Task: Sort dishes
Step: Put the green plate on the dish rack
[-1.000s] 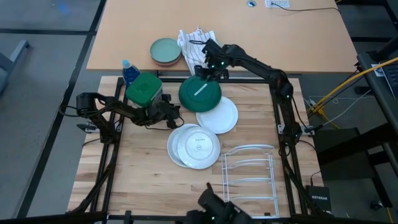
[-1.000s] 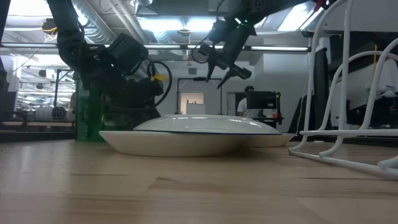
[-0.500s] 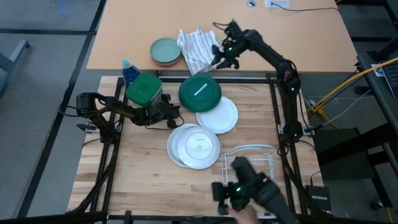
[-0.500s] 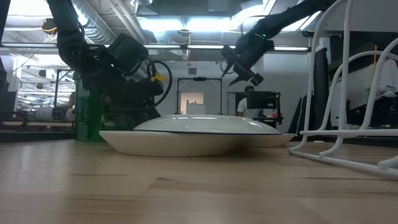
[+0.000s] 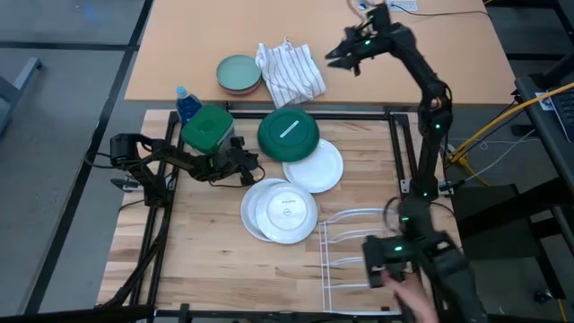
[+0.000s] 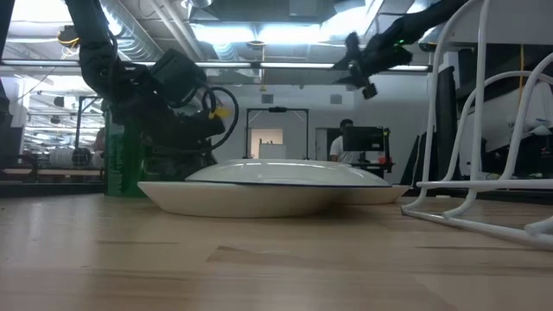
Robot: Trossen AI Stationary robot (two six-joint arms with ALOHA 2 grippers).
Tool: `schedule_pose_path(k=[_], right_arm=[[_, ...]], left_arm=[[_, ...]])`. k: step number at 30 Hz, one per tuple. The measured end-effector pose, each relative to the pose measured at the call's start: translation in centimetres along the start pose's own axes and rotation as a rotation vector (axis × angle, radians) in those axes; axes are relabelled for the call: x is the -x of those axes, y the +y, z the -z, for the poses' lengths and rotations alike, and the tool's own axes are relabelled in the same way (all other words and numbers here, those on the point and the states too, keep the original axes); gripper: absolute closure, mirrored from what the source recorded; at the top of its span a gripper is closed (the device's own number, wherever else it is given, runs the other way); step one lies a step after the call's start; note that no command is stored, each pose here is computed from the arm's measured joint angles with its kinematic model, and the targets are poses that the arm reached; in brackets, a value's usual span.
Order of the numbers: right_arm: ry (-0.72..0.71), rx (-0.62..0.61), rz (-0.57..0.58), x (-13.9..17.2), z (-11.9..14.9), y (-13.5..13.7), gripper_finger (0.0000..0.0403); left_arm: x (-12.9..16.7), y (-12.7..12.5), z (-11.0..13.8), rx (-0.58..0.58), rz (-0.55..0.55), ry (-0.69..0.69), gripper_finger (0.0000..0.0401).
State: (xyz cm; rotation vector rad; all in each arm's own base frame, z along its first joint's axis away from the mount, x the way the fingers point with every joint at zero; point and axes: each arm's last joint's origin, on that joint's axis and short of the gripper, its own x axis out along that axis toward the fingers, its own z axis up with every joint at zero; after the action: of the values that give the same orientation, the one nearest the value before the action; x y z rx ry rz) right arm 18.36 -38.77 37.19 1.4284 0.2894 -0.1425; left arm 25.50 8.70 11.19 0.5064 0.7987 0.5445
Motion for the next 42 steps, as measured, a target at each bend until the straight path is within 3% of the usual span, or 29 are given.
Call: schedule_pose_path(k=[8,11,14,19,24,29,33,38,42], right_arm=[[-0.186,0.219,0.020,7.8,-0.7,0.1,0.0217],[-0.271,0.337,0.147,9.2,-1.0,-0.7,0.0217],[-0.304,0.424,0.319,8.0,-0.9,-0.9,0.0217],[-0.286,0.378,0.490,7.5,-0.2,-1.6,0.0217],[-0.227,0.310,0.504,7.2,0.5,-2.0,0.0217],[-0.208,0.257,0.532,7.4,0.9,-2.3,0.0217],[-0.190,0.214,0.604,7.2,1.3,-2.6,0.0217],[-0.171,0.197,0.628,6.9,1.6,-2.6,0.0217],[-0.170,0.200,0.635,6.7,1.6,-2.6,0.0217]], left_arm=[[0.0,-0.1,0.3,0.053,0.011,0.024,0.0395],[0.0,-0.1,0.2,0.054,0.011,0.021,0.0395],[0.0,-0.1,0.2,0.054,0.014,0.018,0.0395],[0.0,-0.1,0.2,0.055,0.015,0.016,0.0395],[0.0,0.0,0.0,0.066,0.010,-0.002,0.0395],[0.0,-0.1,-0.2,0.035,0.076,-0.046,0.0389],[0.0,-0.1,-0.2,0.009,0.079,-0.048,0.0350],[0.0,-0.1,-0.3,-0.067,0.069,-0.064,0.0267],[-0.1,0.1,-0.6,-0.182,0.042,-0.101,0.0211]])
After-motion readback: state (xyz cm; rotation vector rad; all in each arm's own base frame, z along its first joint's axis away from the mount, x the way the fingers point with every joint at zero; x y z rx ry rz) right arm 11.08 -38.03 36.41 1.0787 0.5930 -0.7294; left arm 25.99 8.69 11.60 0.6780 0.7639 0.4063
